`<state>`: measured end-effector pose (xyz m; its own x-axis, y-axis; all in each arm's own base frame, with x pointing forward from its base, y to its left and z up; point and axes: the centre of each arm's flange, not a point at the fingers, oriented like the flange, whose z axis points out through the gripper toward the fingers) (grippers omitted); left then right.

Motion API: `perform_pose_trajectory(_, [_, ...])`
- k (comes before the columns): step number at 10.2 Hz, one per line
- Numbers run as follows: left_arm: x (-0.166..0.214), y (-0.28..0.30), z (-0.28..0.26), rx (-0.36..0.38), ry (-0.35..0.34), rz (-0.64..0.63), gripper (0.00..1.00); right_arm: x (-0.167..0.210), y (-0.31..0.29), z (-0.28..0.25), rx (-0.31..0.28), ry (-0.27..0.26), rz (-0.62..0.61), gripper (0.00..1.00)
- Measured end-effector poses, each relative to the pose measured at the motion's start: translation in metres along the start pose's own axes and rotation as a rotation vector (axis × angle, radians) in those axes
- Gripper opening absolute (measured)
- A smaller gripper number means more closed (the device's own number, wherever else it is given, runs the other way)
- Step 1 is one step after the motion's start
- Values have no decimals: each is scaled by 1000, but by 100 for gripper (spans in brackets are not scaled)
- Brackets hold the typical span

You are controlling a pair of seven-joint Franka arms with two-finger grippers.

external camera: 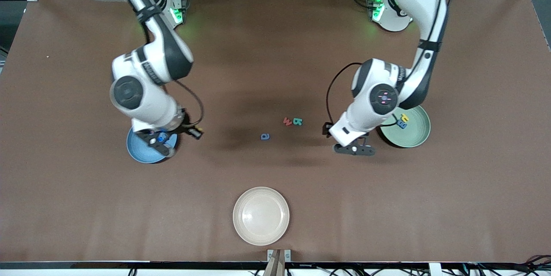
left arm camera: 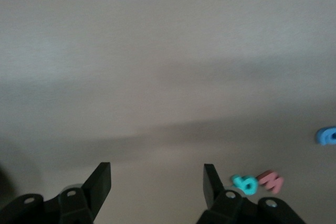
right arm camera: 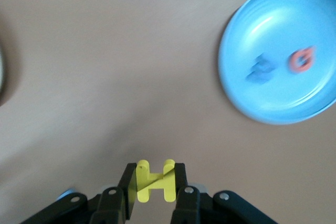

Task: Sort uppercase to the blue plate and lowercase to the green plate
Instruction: 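Carry the H to the blue plate while the left gripper returns to letters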

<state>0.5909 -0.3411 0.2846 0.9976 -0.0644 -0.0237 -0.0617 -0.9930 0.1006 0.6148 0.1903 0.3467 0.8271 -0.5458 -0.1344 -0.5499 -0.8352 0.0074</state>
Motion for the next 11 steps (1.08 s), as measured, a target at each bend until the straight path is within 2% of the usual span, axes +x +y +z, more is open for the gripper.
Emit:
perform_pose_trajectory(2, [8, 33, 7, -6, -2, -32, 81, 42, 55, 21, -45, -64, -29, 33])
perform_pose_trajectory(4, [13, 49, 22, -26, -1, -71, 81, 70, 95, 45, -51, -98, -36, 33])
perform_pose_trajectory(7, [10, 77, 37, -15, 13, -104, 81, 78, 110, 111, -26, -87, -56, 34])
perform_pose_trajectory(8, [11, 78, 35, -16, 18, -108, 81, 80, 113, 123, -27, -93, -62, 42])
perform_pose_trajectory(11, [14, 78, 29, -20, 30, -110, 85, 83, 113, 113, -16, -78, -69, 87])
